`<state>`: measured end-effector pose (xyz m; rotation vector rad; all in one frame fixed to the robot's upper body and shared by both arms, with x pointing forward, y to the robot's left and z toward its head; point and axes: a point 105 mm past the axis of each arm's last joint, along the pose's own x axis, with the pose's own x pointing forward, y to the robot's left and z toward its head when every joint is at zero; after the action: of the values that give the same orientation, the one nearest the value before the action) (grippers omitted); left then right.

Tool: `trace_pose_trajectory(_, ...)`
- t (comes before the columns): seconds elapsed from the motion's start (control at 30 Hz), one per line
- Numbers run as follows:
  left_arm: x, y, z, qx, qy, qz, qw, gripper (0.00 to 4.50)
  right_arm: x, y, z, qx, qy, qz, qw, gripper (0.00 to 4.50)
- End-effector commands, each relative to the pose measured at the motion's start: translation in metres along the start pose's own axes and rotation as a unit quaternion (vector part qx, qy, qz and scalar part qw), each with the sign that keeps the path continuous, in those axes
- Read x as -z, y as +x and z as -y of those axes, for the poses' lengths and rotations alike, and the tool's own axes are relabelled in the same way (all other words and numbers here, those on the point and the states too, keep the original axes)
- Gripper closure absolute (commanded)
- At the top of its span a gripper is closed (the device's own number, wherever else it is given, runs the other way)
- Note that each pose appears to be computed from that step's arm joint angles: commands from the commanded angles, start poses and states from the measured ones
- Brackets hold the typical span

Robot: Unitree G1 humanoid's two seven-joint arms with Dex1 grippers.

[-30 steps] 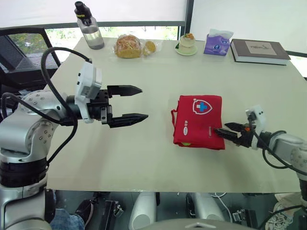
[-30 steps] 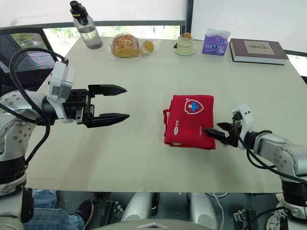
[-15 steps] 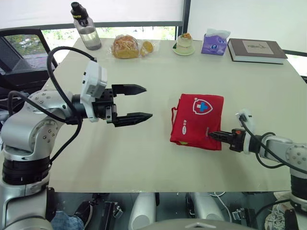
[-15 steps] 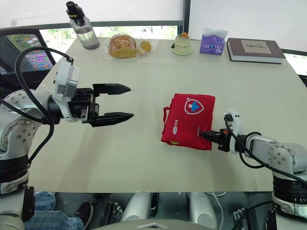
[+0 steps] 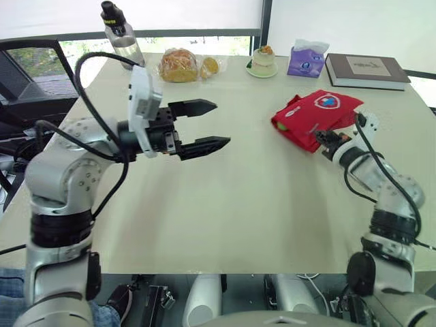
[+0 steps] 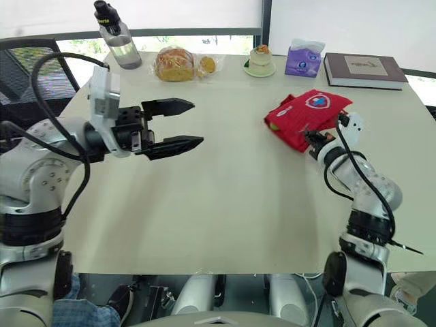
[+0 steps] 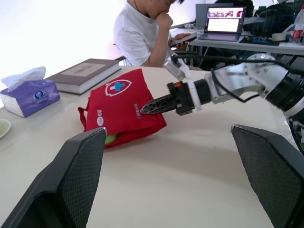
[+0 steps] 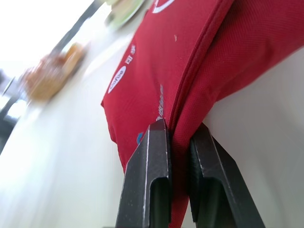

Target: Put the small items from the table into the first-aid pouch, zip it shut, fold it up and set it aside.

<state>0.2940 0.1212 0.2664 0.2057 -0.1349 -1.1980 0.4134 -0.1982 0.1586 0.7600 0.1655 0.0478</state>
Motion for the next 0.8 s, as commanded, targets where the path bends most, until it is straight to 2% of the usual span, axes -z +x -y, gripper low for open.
trace_pose_trajectory(0.03,-0.010,0.002,-0.006,-0.025,0.023,0.011,0.999,0.00,-0.047,0.011,-0.002,0.030,0.051,0.118,0.991,4.46)
trace_pose_trajectory(0.13,-0.010,0.004,-0.011,-0.046,0.023,0.012,0.999,0.00,-0.056,0.022,0.015,0.085,0.103,0.158,0.978,4.46)
trace_pose_trajectory(0.37,-0.013,0.002,-0.018,-0.071,0.012,0.020,0.997,0.00,-0.052,0.032,0.034,0.121,0.156,0.170,0.965,4.46)
trace_pose_trajectory(0.47,-0.011,0.001,-0.010,-0.052,0.003,0.016,0.999,0.00,-0.050,0.031,0.037,0.121,0.152,0.169,0.966,3.27)
trace_pose_trajectory(0.67,0.001,-0.002,-0.009,-0.052,-0.003,-0.006,0.999,0.00,-0.048,0.021,0.040,0.107,0.139,0.170,0.970,0.27)
trace_pose_trajectory(0.7,0.004,-0.003,-0.010,-0.057,-0.006,-0.008,0.998,0.00,-0.047,0.015,0.036,0.093,0.117,0.169,0.974,0.07)
trace_pose_trajectory(0.8,0.017,-0.010,-0.011,-0.077,-0.013,-0.025,0.997,0.00,-0.039,0.000,0.028,0.061,0.052,0.153,0.985,0.07)
